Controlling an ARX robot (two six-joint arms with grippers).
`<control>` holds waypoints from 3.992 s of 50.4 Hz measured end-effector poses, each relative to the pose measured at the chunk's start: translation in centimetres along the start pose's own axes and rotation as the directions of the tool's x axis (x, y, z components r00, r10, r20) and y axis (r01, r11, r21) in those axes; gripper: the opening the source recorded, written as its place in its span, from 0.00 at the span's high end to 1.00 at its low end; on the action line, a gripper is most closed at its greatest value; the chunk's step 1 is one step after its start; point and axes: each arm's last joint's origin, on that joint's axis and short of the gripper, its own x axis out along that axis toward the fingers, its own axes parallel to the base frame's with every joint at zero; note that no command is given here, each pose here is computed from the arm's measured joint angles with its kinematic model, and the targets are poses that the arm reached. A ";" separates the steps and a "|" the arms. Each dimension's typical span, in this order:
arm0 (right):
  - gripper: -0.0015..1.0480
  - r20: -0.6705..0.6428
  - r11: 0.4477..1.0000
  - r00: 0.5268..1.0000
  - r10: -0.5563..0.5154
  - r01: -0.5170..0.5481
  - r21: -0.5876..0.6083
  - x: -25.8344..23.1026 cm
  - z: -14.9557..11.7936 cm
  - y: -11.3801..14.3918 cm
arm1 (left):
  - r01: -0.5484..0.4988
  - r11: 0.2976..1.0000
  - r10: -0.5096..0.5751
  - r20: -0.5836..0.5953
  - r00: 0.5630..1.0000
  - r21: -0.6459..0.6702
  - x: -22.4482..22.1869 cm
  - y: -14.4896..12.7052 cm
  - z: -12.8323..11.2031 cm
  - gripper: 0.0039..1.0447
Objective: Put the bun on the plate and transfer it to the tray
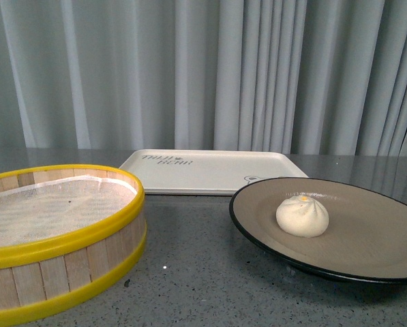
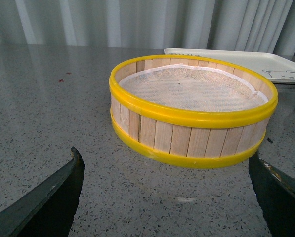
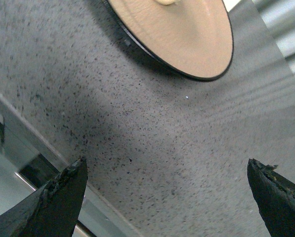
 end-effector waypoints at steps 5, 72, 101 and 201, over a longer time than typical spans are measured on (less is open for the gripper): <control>0.08 -0.006 0.983 1.000 0.026 -0.027 -0.180 0.8 0.6 -0.7 | 0.000 1.000 0.000 0.000 1.000 0.000 0.0 0.0 0.0 0.06; 0.60 0.089 0.807 0.967 0.238 -0.146 -0.572 15.8 5.5 -1.3 | 0.000 1.000 0.000 0.000 1.000 0.000 0.0 0.0 0.0 0.06; 0.97 0.144 0.743 0.986 0.083 0.036 -0.669 15.6 5.2 -1.2 | 0.000 1.000 0.000 0.000 1.000 0.000 0.0 0.0 0.0 0.06; 0.60 0.197 0.697 0.964 0.180 0.016 -0.717 34.6 13.1 -11.5 | 0.000 1.000 0.000 0.000 1.000 0.000 0.0 0.0 0.0 0.06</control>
